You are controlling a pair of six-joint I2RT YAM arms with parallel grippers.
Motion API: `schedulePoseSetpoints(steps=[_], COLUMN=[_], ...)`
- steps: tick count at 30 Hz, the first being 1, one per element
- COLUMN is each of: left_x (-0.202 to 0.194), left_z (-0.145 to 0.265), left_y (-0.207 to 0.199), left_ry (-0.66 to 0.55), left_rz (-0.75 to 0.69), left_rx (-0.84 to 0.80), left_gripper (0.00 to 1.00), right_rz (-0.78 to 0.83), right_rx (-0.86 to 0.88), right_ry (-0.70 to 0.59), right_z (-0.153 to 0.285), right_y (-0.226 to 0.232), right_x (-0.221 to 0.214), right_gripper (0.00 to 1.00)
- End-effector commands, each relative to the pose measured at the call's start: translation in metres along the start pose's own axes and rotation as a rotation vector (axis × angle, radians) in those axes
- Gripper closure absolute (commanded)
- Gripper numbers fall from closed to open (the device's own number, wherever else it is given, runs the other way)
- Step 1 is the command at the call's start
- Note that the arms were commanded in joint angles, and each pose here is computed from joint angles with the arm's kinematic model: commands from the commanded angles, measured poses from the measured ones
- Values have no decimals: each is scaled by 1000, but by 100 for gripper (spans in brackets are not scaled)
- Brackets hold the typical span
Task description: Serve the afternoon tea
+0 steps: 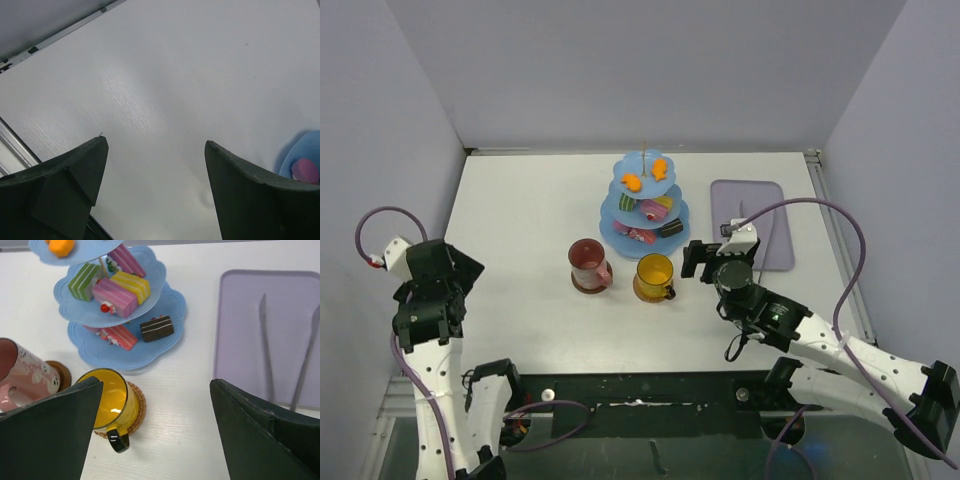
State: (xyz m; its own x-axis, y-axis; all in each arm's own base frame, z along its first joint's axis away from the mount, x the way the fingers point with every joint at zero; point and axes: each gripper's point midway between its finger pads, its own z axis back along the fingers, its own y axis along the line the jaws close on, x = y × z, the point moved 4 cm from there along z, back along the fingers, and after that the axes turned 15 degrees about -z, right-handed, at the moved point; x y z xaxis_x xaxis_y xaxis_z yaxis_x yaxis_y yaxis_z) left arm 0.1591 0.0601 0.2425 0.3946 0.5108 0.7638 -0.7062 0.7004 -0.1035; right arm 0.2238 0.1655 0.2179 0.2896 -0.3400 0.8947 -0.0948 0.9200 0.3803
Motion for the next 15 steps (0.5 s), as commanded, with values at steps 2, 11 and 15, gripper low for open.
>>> schedulePoseSetpoints(steps=[2,11,15], left_x=[45,101,107], left_z=[7,30,35], left_y=[-28,-44,-38], left_ry=[-117,-255,-330], left_rz=[33,-39,-76], left_rx=[-125,-191,-183], left_gripper=[23,23,23], right_rz=[-72,-15,-118], right_rx=[-129,-172,-187], right_ry=[-149,-126,-132], right_z=[0,-7,-8], right_y=[-1,-10,-47], right_x=[47,97,114], right_gripper=[4,2,2])
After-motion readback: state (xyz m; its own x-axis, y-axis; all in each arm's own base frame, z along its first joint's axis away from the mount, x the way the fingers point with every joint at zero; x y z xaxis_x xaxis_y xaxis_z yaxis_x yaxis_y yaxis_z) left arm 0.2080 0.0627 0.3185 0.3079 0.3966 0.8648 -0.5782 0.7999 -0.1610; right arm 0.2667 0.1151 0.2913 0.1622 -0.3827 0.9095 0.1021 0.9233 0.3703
